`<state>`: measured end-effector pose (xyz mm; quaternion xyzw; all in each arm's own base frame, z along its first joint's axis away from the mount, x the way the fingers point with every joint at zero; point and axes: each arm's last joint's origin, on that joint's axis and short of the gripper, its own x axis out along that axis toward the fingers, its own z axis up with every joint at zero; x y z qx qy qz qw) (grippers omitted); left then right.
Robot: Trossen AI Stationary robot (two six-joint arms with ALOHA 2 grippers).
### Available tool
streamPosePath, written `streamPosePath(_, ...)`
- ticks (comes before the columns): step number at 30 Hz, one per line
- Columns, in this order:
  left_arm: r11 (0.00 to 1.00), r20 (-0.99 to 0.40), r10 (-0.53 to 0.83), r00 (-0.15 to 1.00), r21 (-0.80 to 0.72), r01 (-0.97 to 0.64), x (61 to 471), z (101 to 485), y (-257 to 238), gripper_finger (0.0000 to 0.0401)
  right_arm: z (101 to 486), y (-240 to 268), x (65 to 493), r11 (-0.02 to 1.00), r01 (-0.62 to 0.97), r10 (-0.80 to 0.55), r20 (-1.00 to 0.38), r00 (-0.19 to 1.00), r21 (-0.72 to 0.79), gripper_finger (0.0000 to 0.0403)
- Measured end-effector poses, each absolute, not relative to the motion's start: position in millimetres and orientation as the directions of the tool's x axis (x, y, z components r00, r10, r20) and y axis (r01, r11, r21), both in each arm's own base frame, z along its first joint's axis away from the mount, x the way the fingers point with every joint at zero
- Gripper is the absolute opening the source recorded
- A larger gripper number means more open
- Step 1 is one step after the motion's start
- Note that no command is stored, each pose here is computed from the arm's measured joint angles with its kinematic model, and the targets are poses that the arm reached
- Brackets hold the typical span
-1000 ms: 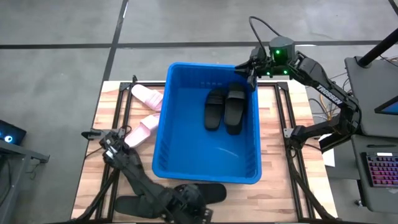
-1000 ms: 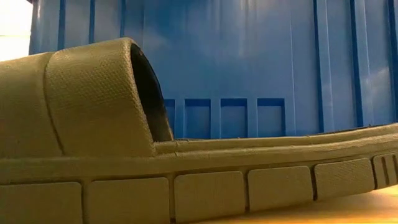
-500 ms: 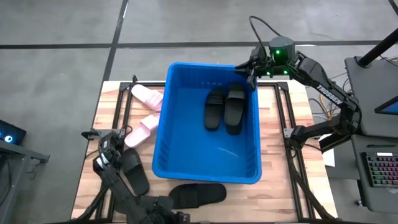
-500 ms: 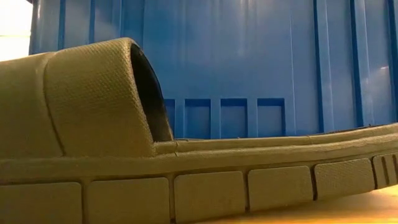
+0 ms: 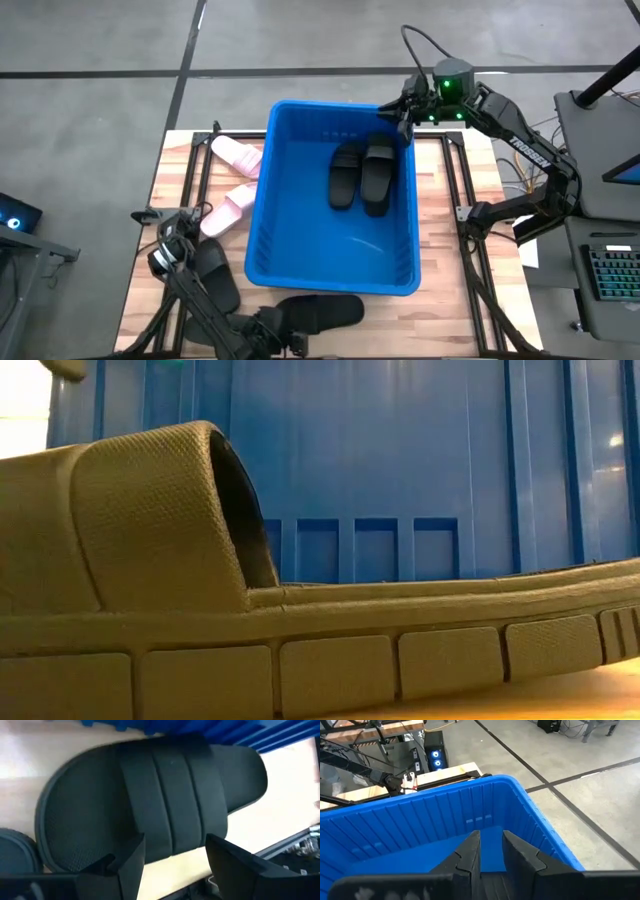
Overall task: Pick and place slides into bin
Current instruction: Put the black slide into the blue bin
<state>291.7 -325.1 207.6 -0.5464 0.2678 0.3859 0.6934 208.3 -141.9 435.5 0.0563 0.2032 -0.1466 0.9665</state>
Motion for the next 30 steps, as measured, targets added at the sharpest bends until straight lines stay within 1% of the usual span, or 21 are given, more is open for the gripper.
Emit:
streamPosePath(5,0.106,-0.788,0.235,0.569,-0.561,-0.821,286,192,-321,0.0193,436,-142,208,0.942,0.323,-0.261,-0.409,0.875,0.091,0.007)
streamPosePath(13,0.082,-0.752,0.192,0.631,-0.628,-0.774,275,176,-313,0.0193,438,-141,208,0.938,0.329,-0.263,-0.4,0.878,0.106,0.0064)
streamPosePath(20,0.025,-0.611,0.157,0.776,-0.783,-0.621,274,161,-308,0.0193,445,-140,206,0.94,0.327,-0.268,-0.379,0.886,0.099,0.0063)
streamPosePath(25,-0.04,-0.55,0.121,0.826,-0.834,-0.55,272,147,-305,0.0193,449,-140,205,0.941,0.326,-0.271,-0.368,0.889,0.095,0.0059)
streamPosePath(27,-0.041,-0.533,0.11,0.839,-0.846,-0.531,271,142,-304,0.0193,450,-139,205,0.941,0.326,-0.272,-0.364,0.891,0.094,0.0059)
streamPosePath(30,-0.018,-0.514,0.11,0.851,-0.857,-0.516,270,139,-303,0.0189,451,-139,205,0.941,0.326,-0.272,-0.363,0.891,0.093,0.0059)
